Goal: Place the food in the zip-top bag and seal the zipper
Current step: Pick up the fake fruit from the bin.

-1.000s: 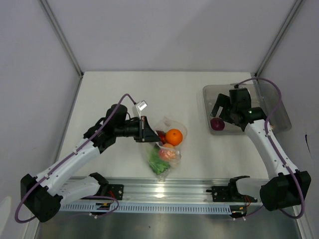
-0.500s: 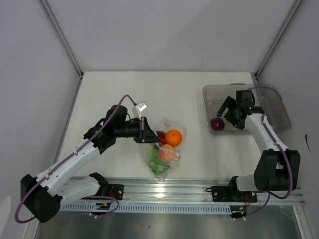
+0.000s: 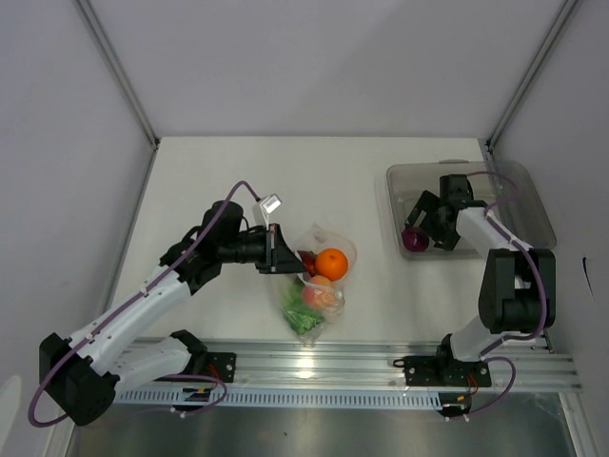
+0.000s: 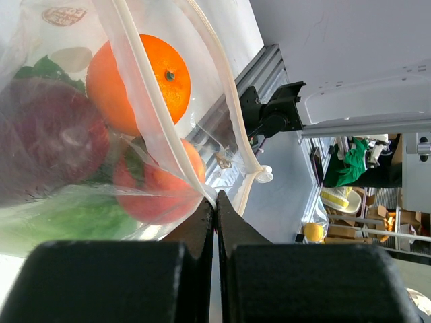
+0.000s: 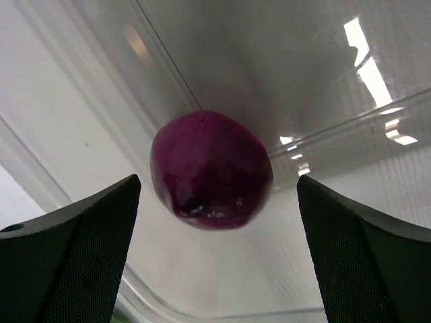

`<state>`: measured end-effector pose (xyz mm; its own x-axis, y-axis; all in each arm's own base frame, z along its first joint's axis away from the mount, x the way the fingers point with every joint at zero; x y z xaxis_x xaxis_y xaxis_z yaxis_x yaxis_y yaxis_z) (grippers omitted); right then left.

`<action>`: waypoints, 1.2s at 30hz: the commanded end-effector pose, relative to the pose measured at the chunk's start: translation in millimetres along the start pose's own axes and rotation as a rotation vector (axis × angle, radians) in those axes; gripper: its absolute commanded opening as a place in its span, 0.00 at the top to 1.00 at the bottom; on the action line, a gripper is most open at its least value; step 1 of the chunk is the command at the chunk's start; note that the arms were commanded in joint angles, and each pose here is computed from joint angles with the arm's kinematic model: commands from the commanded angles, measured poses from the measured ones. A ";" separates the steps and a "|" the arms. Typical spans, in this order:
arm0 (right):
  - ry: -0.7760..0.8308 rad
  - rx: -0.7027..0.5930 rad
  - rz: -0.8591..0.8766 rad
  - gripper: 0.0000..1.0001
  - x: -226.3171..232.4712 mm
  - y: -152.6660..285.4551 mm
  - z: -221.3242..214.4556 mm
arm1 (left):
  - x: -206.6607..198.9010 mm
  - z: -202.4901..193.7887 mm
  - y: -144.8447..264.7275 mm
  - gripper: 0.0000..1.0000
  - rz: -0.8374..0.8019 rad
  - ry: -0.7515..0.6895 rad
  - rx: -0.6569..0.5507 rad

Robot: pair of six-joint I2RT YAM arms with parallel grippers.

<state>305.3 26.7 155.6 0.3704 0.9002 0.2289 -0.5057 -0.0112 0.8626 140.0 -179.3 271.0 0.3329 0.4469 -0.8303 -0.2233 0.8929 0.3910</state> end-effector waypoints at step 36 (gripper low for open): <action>0.038 -0.144 0.123 0.54 24.9 57.2 46.7 | -4.7 0.8 3.5 1.00 -0.038 -0.008 -0.015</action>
<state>322.7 29.4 181.7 0.3262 0.9027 0.2807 -0.5438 -0.0637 0.8368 140.0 -179.4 269.5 0.3310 0.4460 -0.8316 -0.2223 0.8933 0.3906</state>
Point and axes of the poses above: each gripper's point midway between its finger pads, its own y axis back along the fingers, its own x axis along the line the jaws close on, z = x × y, the point moved 10 cm from there along y, back along the fingers, and after that the axes turned 5 degrees about y, right-handed, at the moved point
